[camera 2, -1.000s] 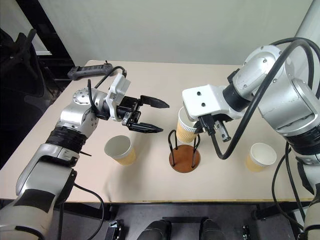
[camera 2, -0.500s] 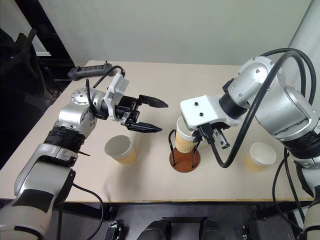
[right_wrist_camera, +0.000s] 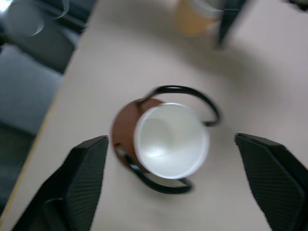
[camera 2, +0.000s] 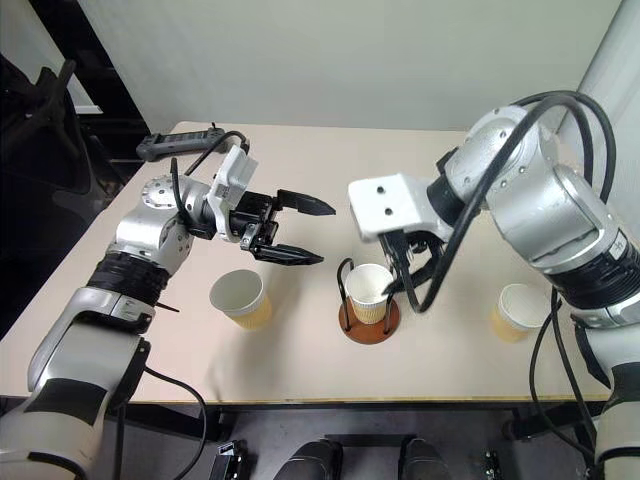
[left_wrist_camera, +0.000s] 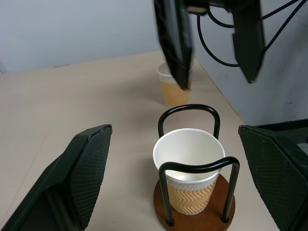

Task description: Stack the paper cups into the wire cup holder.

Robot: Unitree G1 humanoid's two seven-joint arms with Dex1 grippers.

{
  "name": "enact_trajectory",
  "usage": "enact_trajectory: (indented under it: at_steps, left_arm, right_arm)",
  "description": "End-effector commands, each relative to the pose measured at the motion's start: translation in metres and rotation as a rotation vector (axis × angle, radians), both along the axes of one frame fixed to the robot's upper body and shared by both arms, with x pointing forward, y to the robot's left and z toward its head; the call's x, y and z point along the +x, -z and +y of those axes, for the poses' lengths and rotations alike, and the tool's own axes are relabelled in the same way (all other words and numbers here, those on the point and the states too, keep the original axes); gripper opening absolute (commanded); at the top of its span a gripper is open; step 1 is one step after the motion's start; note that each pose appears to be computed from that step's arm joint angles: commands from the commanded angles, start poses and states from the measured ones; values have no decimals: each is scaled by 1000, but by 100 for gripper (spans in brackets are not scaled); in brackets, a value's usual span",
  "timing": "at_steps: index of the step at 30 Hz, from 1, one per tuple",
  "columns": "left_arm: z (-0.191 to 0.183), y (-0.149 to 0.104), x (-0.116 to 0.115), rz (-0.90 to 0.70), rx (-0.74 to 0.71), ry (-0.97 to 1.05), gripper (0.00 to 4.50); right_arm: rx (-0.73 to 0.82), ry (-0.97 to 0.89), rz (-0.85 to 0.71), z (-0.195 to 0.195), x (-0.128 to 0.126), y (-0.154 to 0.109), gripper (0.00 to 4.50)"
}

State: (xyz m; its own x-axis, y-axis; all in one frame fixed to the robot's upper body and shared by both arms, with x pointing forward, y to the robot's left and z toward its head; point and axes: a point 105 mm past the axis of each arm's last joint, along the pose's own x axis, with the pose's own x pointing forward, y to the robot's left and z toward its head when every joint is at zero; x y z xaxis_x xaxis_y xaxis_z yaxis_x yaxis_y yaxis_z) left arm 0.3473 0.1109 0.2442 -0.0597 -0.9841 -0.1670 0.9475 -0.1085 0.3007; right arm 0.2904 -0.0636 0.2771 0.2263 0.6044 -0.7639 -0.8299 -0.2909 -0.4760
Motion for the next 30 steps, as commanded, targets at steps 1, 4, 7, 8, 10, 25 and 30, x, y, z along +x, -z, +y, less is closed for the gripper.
enact_trajectory:
  at_steps: [1, 4, 7, 8, 10, 25, 30]
  left_arm:
    - [9, -17, -6, -47, -5, 18, 450]
    - [15, -19, -5, -37, 1, -5, 450]
    - [21, -20, -6, -14, 4, -21, 450]
    - [23, -19, -7, -2, 3, -26, 450]
    - [27, -17, -9, 21, 0, -33, 450]
    - [76, -7, -30, 60, 149, -159, 450]
    - [95, -14, -26, -22, 283, -230, 450]
  right_arm:
    - [172, 100, -78, -8, 11, -40, 424]
    - [262, 143, -30, -20, 13, -45, 424]
    - [347, 160, 29, -33, 15, -39, 424]
    - [386, 179, 59, -37, 18, -36, 424]
    - [449, 219, 108, -43, 23, -27, 424]
    - [536, 234, 253, -47, 22, -2, 424]
    - [529, 232, 261, -46, 23, -1, 424]
